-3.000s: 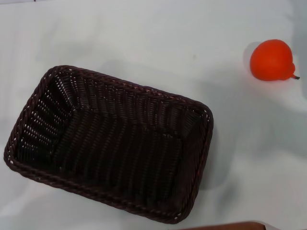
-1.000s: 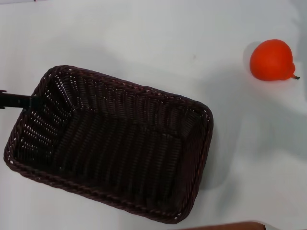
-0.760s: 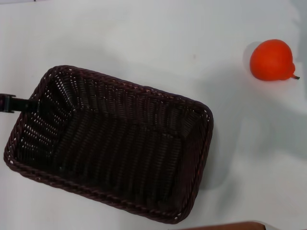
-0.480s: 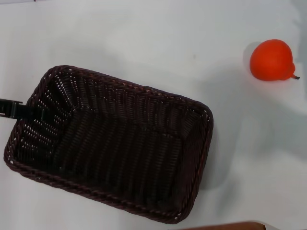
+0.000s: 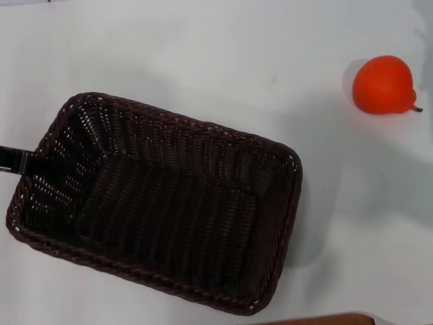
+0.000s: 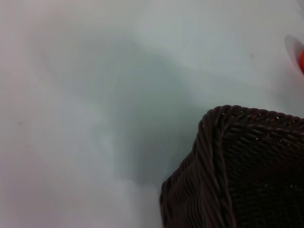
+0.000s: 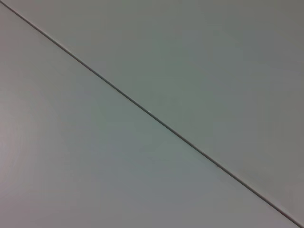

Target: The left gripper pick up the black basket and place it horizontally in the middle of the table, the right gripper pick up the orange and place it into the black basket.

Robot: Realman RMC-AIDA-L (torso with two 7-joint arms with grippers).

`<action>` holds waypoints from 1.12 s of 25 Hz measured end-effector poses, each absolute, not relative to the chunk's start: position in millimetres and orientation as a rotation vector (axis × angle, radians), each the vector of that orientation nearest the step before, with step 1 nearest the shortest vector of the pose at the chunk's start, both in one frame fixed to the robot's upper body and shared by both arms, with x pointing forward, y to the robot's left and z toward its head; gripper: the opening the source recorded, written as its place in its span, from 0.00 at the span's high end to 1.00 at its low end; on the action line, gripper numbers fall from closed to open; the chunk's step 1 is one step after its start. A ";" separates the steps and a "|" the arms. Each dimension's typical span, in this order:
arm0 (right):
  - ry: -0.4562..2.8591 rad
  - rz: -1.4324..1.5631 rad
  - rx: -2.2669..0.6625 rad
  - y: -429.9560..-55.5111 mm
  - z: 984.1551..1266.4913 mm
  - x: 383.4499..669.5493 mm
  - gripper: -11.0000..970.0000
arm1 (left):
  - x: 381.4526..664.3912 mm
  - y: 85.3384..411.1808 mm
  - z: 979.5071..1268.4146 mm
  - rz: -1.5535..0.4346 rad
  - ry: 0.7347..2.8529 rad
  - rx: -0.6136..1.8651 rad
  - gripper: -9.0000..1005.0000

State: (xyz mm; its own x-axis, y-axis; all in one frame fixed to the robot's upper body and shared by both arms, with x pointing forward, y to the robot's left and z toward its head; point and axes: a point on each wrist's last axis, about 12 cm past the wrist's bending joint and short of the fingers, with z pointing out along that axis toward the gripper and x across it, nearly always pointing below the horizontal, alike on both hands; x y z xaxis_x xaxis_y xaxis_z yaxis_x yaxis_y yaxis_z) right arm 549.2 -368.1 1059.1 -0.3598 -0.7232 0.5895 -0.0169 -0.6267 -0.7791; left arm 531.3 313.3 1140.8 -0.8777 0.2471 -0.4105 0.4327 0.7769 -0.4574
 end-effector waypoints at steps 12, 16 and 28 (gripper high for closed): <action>1.013 -2.019 -1.421 -369.3 1056.5 549.2 0.02 | 529.7 313.4 1146.0 -0.881 2.587 0.483 0.82; 1.011 -2.021 -1.419 -369.2 1057.5 550.5 0.02 | 534.4 321.6 1147.7 -0.988 2.507 0.247 0.82; 1.027 -2.024 -1.416 -371.3 1058.6 552.3 0.02 | 540.3 328.7 1134.1 -1.095 2.343 -0.150 0.82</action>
State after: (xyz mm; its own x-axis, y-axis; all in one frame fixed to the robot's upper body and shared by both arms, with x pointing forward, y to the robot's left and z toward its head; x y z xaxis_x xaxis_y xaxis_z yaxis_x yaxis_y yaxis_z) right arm 552.3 -371.3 1058.6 -0.3628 -0.7252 0.5852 -0.0441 -0.6139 -0.7882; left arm 540.3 328.7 1134.1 -0.8458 -0.3185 -0.4280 0.1241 0.6628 -0.7384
